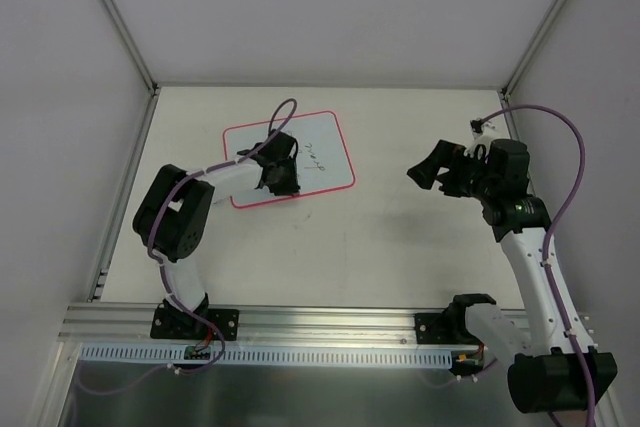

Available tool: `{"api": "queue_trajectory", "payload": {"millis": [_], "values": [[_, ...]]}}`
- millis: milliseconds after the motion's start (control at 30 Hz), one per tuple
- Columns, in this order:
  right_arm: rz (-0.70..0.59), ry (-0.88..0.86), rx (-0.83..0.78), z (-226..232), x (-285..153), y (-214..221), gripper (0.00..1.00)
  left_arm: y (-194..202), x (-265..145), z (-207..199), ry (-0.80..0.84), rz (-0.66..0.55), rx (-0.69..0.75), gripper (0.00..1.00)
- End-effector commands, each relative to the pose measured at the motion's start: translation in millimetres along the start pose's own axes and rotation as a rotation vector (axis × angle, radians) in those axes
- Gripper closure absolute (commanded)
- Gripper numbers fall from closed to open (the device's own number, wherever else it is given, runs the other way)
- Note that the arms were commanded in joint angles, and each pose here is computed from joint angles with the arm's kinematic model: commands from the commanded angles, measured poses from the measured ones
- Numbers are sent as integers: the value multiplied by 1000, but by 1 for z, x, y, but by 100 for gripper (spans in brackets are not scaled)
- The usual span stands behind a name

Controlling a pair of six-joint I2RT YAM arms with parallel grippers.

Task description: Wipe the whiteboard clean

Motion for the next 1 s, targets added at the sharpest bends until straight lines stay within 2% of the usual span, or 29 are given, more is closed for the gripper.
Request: {"api": "queue_trajectory", "payload": {"millis": [0, 233, 433, 500, 667, 700, 833, 933, 967], "values": [[-9, -24, 1, 1, 1, 1, 1, 79, -3, -11, -9, 300, 34, 80], [53, 10, -46, 3, 17, 16, 1, 139, -17, -42, 25, 402, 143, 81], [130, 104, -86, -6, 43, 27, 1, 160, -42, -43, 49, 385, 182, 80], [179, 145, -88, -13, 57, 32, 6, 156, -55, -44, 72, 339, 187, 76], [296, 203, -116, -23, 88, 44, 19, 132, -88, -46, 89, 201, 169, 49], [323, 203, -130, -21, 94, 50, 22, 123, -92, -44, 83, 178, 150, 39], [410, 222, -158, -19, 117, 67, 33, 83, -113, -37, 61, 50, 84, 13], [457, 219, -183, -16, 131, 80, 37, 64, -124, -21, 16, -1, 46, 2], [474, 225, -183, -17, 136, 85, 37, 53, -127, -9, -13, -31, 15, 1]]}}
Point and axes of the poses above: each gripper's point midway between its finger pads, its own x axis out along the fingers, its own z axis along the line the jaws close on, y = z × x, the point moved 9 cm from there along -x, back along the fingers, and after that the axes turned 6 degrees about x, right-handed, at the moved point
